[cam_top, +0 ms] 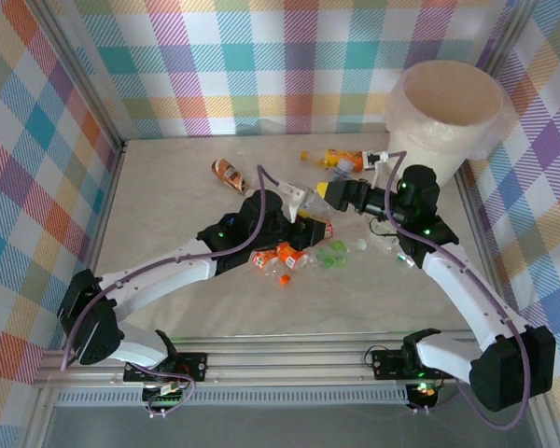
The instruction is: Put the plastic bottles in the bin
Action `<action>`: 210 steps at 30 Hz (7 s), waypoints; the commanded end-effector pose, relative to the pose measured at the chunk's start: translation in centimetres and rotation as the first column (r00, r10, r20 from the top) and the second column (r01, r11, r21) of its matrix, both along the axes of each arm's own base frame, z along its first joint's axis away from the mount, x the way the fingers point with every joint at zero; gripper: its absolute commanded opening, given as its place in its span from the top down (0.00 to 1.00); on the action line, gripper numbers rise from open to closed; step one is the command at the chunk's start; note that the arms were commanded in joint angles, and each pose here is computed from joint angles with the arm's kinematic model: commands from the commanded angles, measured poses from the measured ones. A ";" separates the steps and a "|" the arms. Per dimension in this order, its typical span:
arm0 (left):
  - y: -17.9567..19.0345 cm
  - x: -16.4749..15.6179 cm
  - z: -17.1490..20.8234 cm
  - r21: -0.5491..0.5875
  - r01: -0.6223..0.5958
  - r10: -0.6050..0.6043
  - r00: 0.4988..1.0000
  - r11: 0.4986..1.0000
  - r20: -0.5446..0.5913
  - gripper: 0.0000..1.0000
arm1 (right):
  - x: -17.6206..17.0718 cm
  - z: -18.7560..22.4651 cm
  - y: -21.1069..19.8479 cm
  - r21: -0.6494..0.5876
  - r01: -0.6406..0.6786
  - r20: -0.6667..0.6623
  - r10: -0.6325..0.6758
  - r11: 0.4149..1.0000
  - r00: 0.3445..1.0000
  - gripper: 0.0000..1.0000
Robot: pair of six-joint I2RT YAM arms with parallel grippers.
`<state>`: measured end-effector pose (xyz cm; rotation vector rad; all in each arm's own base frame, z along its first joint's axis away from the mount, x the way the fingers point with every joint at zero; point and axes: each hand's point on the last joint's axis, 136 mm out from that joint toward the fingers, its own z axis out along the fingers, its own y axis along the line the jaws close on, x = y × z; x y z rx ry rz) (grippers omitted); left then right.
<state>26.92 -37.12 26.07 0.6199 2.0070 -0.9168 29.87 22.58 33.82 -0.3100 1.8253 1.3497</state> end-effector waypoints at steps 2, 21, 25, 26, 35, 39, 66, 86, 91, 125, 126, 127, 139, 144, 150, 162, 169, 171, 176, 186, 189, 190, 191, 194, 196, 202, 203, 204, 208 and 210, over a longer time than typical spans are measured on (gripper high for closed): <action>-1.1 -0.1 2.4 -0.046 0.018 -0.014 0.997 0.999 0.079 0.52 | 1.0 2.0 -0.1 -0.012 0.054 0.113 -0.052 0.998 0.992 0.11; -2.1 0.1 1.5 0.013 0.056 -0.057 0.996 0.998 0.075 0.51 | 1.7 1.3 0.8 -0.075 0.007 0.059 -0.003 0.997 0.998 0.44; -2.1 0.1 1.4 0.006 0.051 -0.051 0.997 0.999 0.063 0.49 | 1.9 1.3 0.8 -0.087 0.015 0.064 -0.009 0.996 0.998 0.48; -2.2 0.1 1.4 0.004 0.053 -0.053 0.997 0.999 0.059 0.48 | 1.9 1.3 0.8 -0.088 0.016 0.064 -0.011 0.996 0.998 0.49; -0.2 1.0 1.4 0.000 -0.065 0.065 0.995 0.998 0.081 0.06 | 3.6 1.1 0.8 -0.118 0.046 0.030 -0.043 0.992 0.999 0.51; 1.9 1.1 1.9 -0.050 -0.149 0.153 0.983 0.988 0.098 0.00 | 5.4 1.1 0.4 -0.152 0.113 0.024 -0.111 0.982 0.994 0.52; 23.0 -0.6 -9.3 0.073 -0.914 0.911 0.385 0.399 -0.150 0.00 | 25.7 14.1 -24.8 0.190 0.872 0.069 -0.892 0.451 0.446 0.52; 23.4 -1.4 -10.3 0.053 -0.889 0.875 0.436 0.455 -0.210 0.00 | 29.3 9.2 -34.9 0.201 0.980 -0.101 -0.995 0.003 0.024 0.45; 23.0 -1.2 -10.6 0.056 -0.881 0.864 0.446 0.470 -0.235 0.00 | 29.2 9.2 -34.9 0.203 0.979 -0.096 -0.995 -0.031 -0.011 0.43; 19.3 0.4 -12.6 0.191 -0.811 0.816 0.481 0.554 -0.321 0.00 | 24.0 11.3 -26.3 -0.032 0.891 0.239 -0.862 0.454 0.448 0.03; 19.3 0.6 -12.7 0.199 -0.812 0.818 0.474 0.549 -0.325 0.00 | 23.0 11.4 -25.6 -0.047 0.874 0.256 -0.839 0.484 0.479 0.00; 19.4 0.8 -12.6 0.208 -0.812 0.821 0.468 0.546 -0.328 0.00 | 21.9 11.3 -24.9 -0.062 0.856 0.267 -0.818 0.513 0.509 0.00; 23.1 5.3 -12.3 0.510 -0.649 0.812 0.549 0.564 -0.199 0.00 | 7.0 4.8 -17.2 -0.095 0.589 0.124 -0.578 0.802 0.807 0.00; 23.1 7.2 -13.4 0.596 -0.487 0.709 0.674 0.638 -0.209 0.00 | 2.9 0.3 -15.5 -0.091 0.510 -0.007 -0.512 0.856 0.859 0.00; 22.7 9.5 -16.0 0.599 -0.305 0.589 0.723 0.740 -0.360 0.00 | 1.4 -3.0 -14.3 -0.093 0.444 -0.086 -0.452 0.891 0.888 0.00; 22.3 12.6 -19.4 0.661 -0.134 0.473 0.802 0.739 -0.366 0.09 | 0.8 -4.3 -12.9 -0.021 0.365 -0.168 -0.364 0.931 0.916 0.00; 23.6 12.6 -20.9 0.719 -0.122 0.488 0.810 0.684 -0.326 0.14 | -0.3 -4.7 -11.9 0.004 0.297 -0.182 -0.291 0.955 0.939 0.00; 23.4 12.3 -21.4 0.709 -0.118 0.482 0.808 0.695 -0.338 0.16 | -0.5 -4.8 -11.7 0.007 0.284 -0.184 -0.278 0.959 0.943 0.00; 23.0 12.6 -22.2 0.682 -0.153 0.489 0.807 0.715 -0.332 0.19 | -0.4 -5.4 -11.0 0.034 0.249 -0.230 -0.235 0.968 0.944 0.00; 23.2 13.3 -22.1 0.665 -0.241 0.528 0.806 0.707 -0.268 0.40 | -0.4 -5.8 -10.3 0.096 0.253 -0.261 -0.221 0.963 0.940 0.00; 23.2 13.1 -20.6 0.631 -0.290 0.541 0.804 0.719 -0.247 0.44 | -0.8 -5.5 -9.8 0.100 0.233 -0.260 -0.201 0.967 0.945 0.00; 23.0 13.0 -19.8 0.607 -0.310 0.541 0.806 0.732 -0.240 0.45 | -0.9 -5.4 -9.6 0.102 0.225 -0.257 -0.193 0.969 0.947 0.00; 22.8 12.7 -18.8 0.575 -0.330 0.537 0.811 0.748 -0.233 0.46 | -1.1 -5.2 -9.5 0.103 0.218 -0.251 -0.186 0.971 0.950 0.00; 22.6 11.9 -16.2 0.519 -0.388 0.547 0.815 0.762 -0.193 0.47 | -1.4 -4.6 -9.2 0.108 0.200 -0.231 -0.171 0.974 0.958 0.00; 22.4 11.2 -14.6 0.484 -0.419 0.552 0.817 0.768 -0.168 0.47 | -1.5 -4.2 -9.0 0.113 0.194 -0.220 -0.166 0.975 0.961 0.00; 19.2 8.8 -9.4 0.312 -0.430 0.491 0.858 0.847 -0.150 0.48 | -1.9 -2.4 -7.8 0.121 0.122 -0.168 -0.101 0.985 0.981 0.00; 18.7 8.9 -8.6 0.279 -0.433 0.482 0.865 0.857 -0.140 0.48 | -1.9 -2.2 -7.6 0.120 0.116 -0.161 -0.096 0.986 0.982 0.00; 17.2 8.5 -7.0 0.198 -0.418 0.448 0.883 0.887 -0.144 0.48 | -2.0 -1.9 -7.4 0.119 0.108 -0.154 -0.089 0.987 0.984 0.00; 12.5 6.8 -3.3 -0.008 -0.329 0.324 0.934 0.944 -0.151 0.48 | -2.4 -1.0 -6.5 0.112 0.075 -0.117 -0.062 0.991 0.991 0.00; 10.6 6.1 -1.8 -0.076 -0.285 0.272 0.952 0.956 -0.140 0.48 | -2.6 -0.8 -6.2 0.111 0.065 -0.114 -0.052 0.992 0.992 0.00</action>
